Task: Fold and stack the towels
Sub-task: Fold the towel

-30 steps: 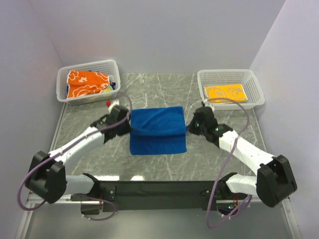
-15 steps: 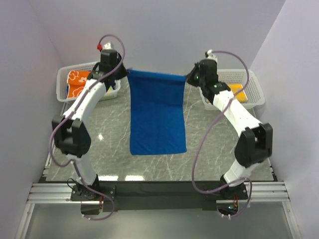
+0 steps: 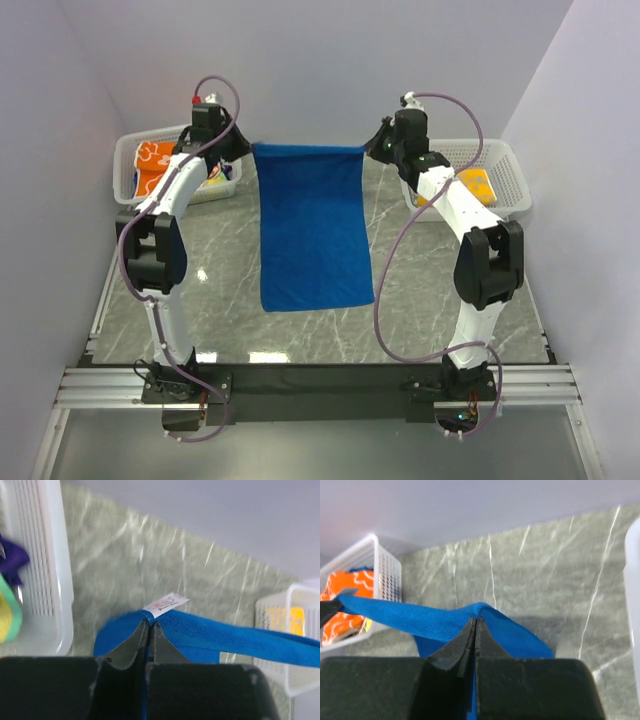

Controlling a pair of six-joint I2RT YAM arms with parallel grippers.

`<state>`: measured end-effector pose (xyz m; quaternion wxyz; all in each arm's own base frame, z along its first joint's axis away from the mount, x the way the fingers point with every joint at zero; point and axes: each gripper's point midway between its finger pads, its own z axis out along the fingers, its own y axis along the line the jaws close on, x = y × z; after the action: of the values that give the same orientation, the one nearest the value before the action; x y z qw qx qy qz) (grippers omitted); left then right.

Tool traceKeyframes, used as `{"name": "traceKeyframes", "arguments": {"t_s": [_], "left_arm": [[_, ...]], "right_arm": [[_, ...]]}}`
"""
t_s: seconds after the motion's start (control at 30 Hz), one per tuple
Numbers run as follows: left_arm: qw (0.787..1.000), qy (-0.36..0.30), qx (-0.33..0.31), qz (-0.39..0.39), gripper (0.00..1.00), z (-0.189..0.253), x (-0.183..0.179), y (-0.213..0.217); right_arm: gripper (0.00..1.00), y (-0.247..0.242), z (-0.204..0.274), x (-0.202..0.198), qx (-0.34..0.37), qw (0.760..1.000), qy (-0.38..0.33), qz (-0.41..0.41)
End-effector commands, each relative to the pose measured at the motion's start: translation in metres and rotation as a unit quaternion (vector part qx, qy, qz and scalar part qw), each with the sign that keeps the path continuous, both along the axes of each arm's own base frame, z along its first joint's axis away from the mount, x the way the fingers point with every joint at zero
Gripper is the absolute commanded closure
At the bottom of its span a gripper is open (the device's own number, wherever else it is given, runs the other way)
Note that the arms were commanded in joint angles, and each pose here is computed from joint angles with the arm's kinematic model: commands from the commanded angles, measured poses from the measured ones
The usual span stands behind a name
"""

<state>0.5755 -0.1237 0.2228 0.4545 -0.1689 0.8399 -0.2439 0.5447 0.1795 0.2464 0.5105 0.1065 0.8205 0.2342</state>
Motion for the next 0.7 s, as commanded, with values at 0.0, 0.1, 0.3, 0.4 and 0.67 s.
{"name": "traceKeyframes", "arguments": {"t_s": [0.0, 0.1, 0.3, 0.4, 0.67], "left_arm": [[0.999, -0.004, -0.018, -0.034, 0.99, 0.008, -0.022, -0.009], [0.998, 0.036, -0.03, -0.043, 0.99, -0.013, -0.046, -0.012], [0.992, 0.108, -0.049, -0.048, 0.99, -0.047, -0.103, -0.012], [0.989, 0.129, -0.053, -0.052, 0.99, -0.059, -0.133, -0.011], [0.98, 0.177, -0.05, -0.076, 0.99, -0.103, -0.226, -0.026]], "right_arm": [[1.0, -0.004, -0.002, -0.017, 0.015, 1.0, 0.007, 0.007], [1.0, -0.004, -0.022, -0.036, 0.025, 0.999, 0.04, 0.011], [1.0, -0.005, -0.055, -0.086, 0.043, 0.994, 0.102, 0.024], [1.0, -0.008, -0.068, -0.114, 0.045, 0.99, 0.127, 0.026], [1.0, -0.013, -0.103, -0.183, 0.037, 0.984, 0.167, 0.045]]}}
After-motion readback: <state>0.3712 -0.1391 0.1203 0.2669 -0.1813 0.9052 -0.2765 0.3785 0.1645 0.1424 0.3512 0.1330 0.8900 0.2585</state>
